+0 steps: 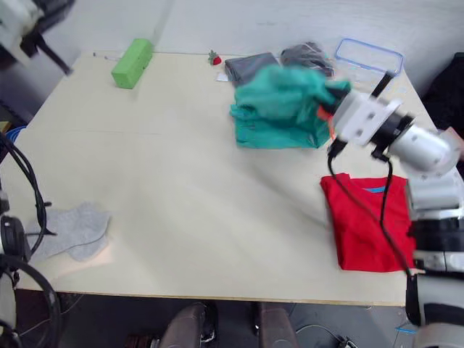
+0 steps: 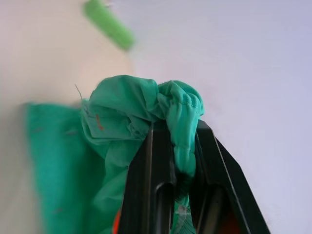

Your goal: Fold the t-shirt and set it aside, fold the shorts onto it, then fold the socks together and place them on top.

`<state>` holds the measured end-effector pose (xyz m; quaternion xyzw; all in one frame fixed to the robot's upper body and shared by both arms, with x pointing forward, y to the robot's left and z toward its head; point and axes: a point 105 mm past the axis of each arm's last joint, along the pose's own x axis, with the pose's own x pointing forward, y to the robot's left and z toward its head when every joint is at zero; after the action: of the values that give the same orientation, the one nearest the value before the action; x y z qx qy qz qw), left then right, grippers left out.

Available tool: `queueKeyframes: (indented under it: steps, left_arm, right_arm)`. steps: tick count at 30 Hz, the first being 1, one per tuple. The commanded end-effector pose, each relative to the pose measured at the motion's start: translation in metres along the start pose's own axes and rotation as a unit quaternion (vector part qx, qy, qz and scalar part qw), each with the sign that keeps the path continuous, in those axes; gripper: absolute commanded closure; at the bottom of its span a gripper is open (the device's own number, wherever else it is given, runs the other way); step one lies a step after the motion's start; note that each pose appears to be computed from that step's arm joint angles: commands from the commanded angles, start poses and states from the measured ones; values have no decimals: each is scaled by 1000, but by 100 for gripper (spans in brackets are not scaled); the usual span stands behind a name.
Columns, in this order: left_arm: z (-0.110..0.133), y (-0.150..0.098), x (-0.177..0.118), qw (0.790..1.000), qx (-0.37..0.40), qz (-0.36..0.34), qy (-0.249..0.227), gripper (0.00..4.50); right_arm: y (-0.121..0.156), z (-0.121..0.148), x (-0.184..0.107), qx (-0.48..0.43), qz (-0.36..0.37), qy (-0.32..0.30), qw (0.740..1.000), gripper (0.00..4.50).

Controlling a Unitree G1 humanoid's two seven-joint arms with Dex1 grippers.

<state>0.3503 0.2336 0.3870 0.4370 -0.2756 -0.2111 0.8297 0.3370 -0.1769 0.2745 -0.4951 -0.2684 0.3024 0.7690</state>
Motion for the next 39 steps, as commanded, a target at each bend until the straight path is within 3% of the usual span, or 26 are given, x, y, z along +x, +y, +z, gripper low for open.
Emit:
queueKeyframes:
  steps: [1,3,6,9,17,25,31,39]
  left_arm:
    - [6,-23,-25,998,-35,-54,13,450]
    - [-6,-47,-33,993,-55,-91,44,450]
    - [-26,-88,-41,981,-80,-157,82,390]
    - [-35,-121,-40,968,-71,-222,90,295]
    - [-26,-164,-6,949,-77,-303,30,37]
    - [-30,-195,20,923,-50,-381,-14,37]
    - [-30,-223,24,890,-13,-453,-38,37]
    - [-29,-239,37,877,33,-475,-65,37]
  right_arm:
    - [7,23,-2,22,5,-39,999,449]
    - [11,25,1,40,6,-42,998,449]
    - [24,31,2,94,45,-53,993,449]
    - [39,40,-5,152,113,-62,980,449]
    - [99,64,-55,249,319,-35,914,449]
    - [130,75,-102,321,423,12,847,449]
    - [134,79,-103,341,406,21,848,449]
    - [137,81,-100,345,394,25,851,449]
